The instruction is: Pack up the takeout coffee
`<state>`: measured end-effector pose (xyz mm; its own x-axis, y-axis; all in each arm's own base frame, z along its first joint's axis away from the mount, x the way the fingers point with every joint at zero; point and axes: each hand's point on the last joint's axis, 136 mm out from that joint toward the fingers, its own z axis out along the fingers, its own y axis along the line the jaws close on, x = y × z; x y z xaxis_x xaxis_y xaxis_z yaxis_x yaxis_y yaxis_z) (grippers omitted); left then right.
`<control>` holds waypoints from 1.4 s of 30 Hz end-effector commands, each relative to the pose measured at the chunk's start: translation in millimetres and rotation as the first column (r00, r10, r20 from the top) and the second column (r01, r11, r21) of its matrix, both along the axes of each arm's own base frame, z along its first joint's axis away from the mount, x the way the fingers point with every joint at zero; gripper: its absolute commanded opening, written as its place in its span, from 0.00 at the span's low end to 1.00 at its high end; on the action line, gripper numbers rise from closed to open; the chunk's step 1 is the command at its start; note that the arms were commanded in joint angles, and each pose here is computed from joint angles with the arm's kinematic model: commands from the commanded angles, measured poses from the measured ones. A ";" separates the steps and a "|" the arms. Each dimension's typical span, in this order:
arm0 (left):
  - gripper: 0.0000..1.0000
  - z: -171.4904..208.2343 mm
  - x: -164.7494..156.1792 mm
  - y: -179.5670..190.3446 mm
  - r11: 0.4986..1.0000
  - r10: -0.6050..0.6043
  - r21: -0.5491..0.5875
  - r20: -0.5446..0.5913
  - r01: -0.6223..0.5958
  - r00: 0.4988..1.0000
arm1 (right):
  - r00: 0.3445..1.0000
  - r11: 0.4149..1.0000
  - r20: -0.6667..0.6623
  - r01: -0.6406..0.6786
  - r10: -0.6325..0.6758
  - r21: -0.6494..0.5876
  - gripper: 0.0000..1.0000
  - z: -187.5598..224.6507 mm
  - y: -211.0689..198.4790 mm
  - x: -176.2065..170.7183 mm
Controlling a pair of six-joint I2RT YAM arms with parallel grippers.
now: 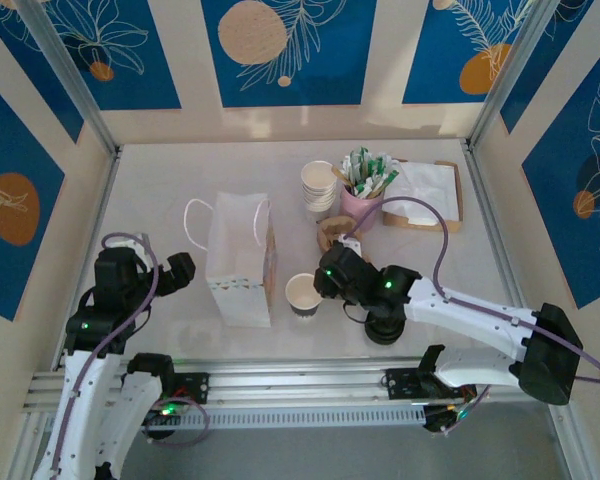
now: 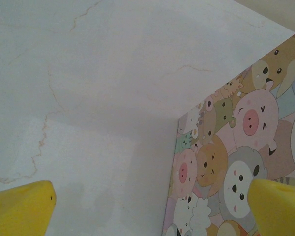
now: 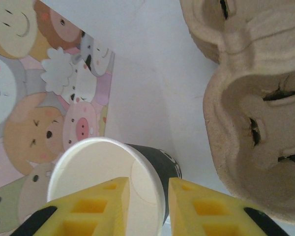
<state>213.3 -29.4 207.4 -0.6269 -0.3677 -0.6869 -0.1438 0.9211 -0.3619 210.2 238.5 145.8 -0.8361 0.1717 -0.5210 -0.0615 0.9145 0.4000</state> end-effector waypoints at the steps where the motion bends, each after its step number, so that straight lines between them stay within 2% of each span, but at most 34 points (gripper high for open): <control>1: 1.00 1.0 1.1 -1.8 1.000 -0.015 -0.007 0.015 0.015 1.000 | 0.999 1.000 0.043 0.006 -0.005 -0.014 0.32 20.3 -6.7 1.4; 9: 1.00 0.0 1.3 -2.7 1.000 -0.019 -0.011 0.012 0.019 1.000 | 0.997 0.999 0.069 -0.017 0.019 -0.035 0.45 43.9 -12.1 0.0; 15: 1.00 -0.6 1.8 -2.8 1.000 -0.019 -0.011 0.010 0.019 1.000 | 0.998 0.995 0.062 0.011 -0.005 -0.102 0.53 52.8 -34.3 -3.5; 23: 1.00 -2.0 2.4 -3.4 1.000 -0.021 -0.012 0.004 0.021 1.000 | 0.996 0.986 0.039 0.079 -0.074 -0.148 0.59 58.7 -77.3 -14.0; 42: 1.00 -4.0 3.1 -4.5 1.000 -0.026 -0.016 -0.004 0.026 1.000 | 0.948 0.942 -0.116 0.270 -0.296 -0.198 0.67 13.0 -148.6 -42.1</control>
<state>214.7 -32.7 204.5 -0.6389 -0.3661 -0.6766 -0.1341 0.9190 -0.3707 179.6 101.9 168.6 -0.8259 0.2808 -0.4889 0.1925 0.9555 0.2237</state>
